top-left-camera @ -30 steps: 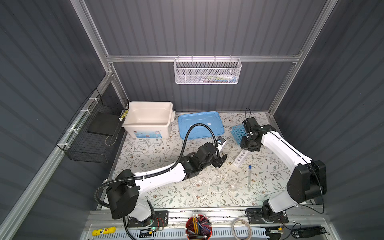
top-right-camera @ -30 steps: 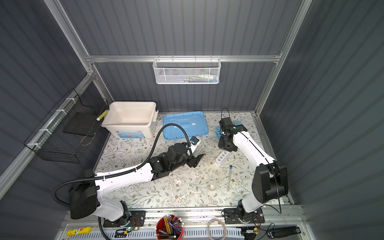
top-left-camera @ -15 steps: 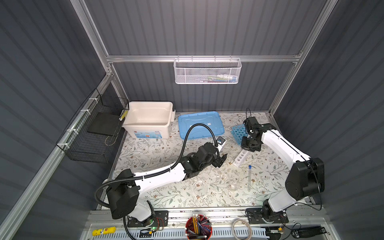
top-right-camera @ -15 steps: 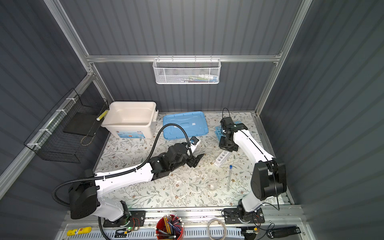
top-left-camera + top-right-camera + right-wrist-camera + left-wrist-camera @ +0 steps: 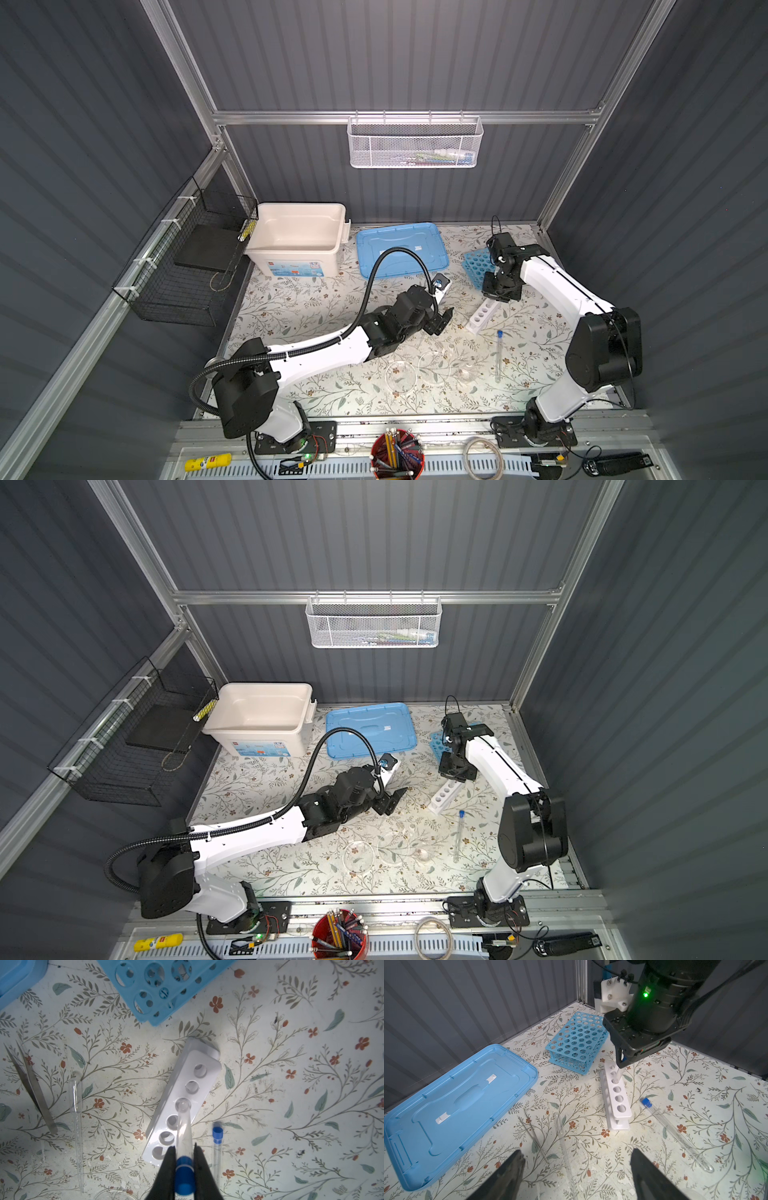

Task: Organize the chemistry lab equipment
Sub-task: 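Lower the short tube into a white holder hole and open the right gripper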

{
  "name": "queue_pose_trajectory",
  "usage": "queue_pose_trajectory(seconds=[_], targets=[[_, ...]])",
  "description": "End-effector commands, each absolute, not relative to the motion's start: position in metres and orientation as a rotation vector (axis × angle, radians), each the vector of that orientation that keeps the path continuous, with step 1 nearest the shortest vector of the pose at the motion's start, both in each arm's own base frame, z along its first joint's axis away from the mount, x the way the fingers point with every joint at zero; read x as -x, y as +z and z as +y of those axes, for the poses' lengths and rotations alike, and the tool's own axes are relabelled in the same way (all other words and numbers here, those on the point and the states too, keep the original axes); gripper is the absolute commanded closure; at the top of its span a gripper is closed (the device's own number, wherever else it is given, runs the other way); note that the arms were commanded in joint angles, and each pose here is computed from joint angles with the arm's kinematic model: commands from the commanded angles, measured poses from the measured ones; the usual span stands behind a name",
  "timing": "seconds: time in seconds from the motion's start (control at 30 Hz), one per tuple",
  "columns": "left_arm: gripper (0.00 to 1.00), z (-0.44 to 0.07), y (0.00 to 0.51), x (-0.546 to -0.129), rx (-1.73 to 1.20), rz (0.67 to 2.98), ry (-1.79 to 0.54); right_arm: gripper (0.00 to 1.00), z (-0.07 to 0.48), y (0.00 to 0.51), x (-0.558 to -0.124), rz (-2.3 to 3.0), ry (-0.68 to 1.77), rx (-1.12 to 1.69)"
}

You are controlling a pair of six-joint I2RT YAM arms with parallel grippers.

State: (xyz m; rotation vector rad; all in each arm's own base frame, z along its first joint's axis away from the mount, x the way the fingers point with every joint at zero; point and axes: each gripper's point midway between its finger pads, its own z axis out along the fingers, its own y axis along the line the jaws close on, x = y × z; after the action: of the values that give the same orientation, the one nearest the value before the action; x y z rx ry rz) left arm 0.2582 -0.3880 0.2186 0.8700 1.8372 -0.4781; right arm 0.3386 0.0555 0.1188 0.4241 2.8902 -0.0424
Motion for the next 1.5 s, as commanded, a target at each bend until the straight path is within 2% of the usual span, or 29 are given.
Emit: queue_pose_trajectory(seconds=[0.0,0.47,0.83,1.17,1.3,1.47], targets=[[0.18,-0.384,0.225,-0.257,-0.842,1.823,-0.480,0.91,0.054,0.120,-0.336,2.931,-0.053,-0.418],[0.18,-0.382,0.223,-0.257,-0.837,1.824,-0.477,0.86,0.054,0.115,-0.337,3.000,-0.090,-0.395],[0.18,-0.382,0.222,-0.256,-0.842,1.825,-0.481,0.74,0.052,0.112,-0.339,3.008,-0.109,-0.388],[0.18,-0.383,0.222,-0.255,-0.849,1.829,-0.486,0.69,0.043,0.133,-0.345,2.971,-0.118,-0.392],[0.18,-0.382,0.215,-0.253,-0.872,1.863,-0.478,0.67,0.033,0.159,-0.335,2.923,-0.109,-0.423],[0.18,-0.379,0.214,-0.249,-0.881,1.890,-0.487,0.67,0.025,0.171,-0.301,2.898,-0.084,-0.469]])
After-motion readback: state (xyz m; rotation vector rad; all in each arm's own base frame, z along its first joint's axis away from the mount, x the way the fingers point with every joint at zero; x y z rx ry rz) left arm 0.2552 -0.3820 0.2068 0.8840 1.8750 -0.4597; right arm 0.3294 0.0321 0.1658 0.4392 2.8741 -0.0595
